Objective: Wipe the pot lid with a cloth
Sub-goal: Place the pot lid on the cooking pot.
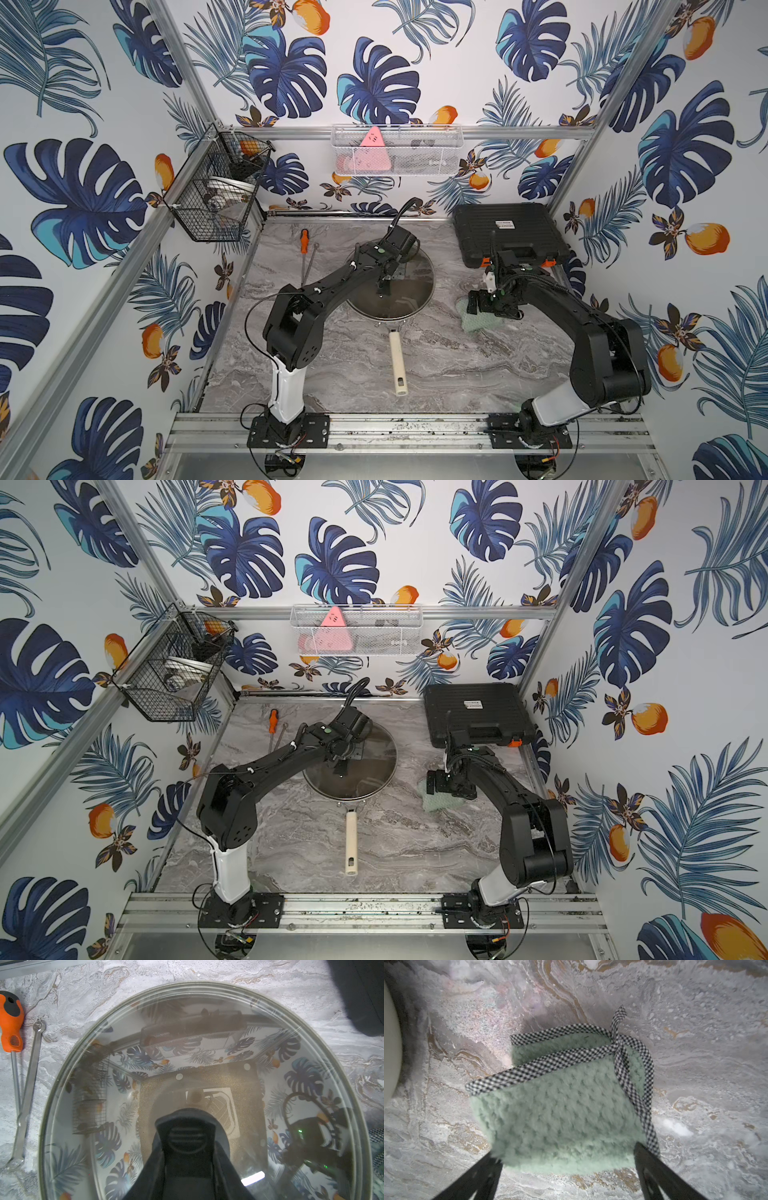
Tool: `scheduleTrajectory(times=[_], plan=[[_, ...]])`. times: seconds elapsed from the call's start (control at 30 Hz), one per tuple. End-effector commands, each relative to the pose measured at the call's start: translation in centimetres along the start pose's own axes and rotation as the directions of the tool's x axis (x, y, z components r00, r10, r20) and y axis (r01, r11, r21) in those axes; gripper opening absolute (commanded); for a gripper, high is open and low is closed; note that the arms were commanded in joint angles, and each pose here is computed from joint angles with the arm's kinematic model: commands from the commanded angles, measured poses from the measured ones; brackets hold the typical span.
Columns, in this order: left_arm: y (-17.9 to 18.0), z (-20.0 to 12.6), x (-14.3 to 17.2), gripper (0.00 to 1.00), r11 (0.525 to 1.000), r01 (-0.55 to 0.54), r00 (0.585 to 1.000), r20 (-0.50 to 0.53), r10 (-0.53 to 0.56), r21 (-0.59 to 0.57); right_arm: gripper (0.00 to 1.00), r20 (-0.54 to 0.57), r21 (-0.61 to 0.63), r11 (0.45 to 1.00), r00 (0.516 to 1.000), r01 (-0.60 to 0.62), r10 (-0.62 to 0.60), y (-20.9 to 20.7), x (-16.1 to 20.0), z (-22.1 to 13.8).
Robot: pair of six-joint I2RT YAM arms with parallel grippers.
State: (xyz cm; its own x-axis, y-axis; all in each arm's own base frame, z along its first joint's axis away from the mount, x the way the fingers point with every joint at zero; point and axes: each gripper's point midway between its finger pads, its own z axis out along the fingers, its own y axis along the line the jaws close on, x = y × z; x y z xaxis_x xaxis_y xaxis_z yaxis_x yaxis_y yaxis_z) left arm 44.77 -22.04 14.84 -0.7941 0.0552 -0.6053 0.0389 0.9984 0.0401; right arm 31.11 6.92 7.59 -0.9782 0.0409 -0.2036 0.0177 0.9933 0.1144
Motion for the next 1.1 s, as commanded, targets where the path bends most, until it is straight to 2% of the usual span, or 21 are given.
scheduleTrajectory(times=[0.0, 0.3, 0.47, 0.93, 1.07], plan=[[0.1, -0.7, -1.9, 0.0, 0.999, 0.05, 0.996, 0.074, -0.05, 0.002, 1.0, 0.005, -0.009, 1.0, 1.0, 0.0, 0.0, 0.2, -0.1, -0.1], [-0.3, -0.2, -1.3, 0.0, 0.999, 0.043, 0.998, 0.047, -0.044, 0.016, 1.0, 0.004, -0.012, 1.0, 1.0, 0.0, 0.0, 0.2, 0.0, -0.1], [-0.3, -0.5, -1.4, 0.21, 0.999, 0.037, 0.998, 0.048, -0.038, 0.018, 1.0, -0.004, -0.013, 1.0, 1.0, 0.001, -0.001, 0.2, 0.1, 0.1], [0.0, -1.8, -2.1, 0.2, 0.999, 0.031, 0.997, 0.068, -0.033, 0.02, 1.0, -0.002, -0.017, 1.0, 1.0, 0.001, -0.001, 0.3, 0.1, 0.1], [-0.6, -1.7, -2.1, 0.3, 0.999, 0.019, 0.998, 0.062, -0.02, 0.028, 1.0, -0.002, -0.018, 1.0, 1.0, 0.004, -0.004, 0.3, 0.1, 0.0]])
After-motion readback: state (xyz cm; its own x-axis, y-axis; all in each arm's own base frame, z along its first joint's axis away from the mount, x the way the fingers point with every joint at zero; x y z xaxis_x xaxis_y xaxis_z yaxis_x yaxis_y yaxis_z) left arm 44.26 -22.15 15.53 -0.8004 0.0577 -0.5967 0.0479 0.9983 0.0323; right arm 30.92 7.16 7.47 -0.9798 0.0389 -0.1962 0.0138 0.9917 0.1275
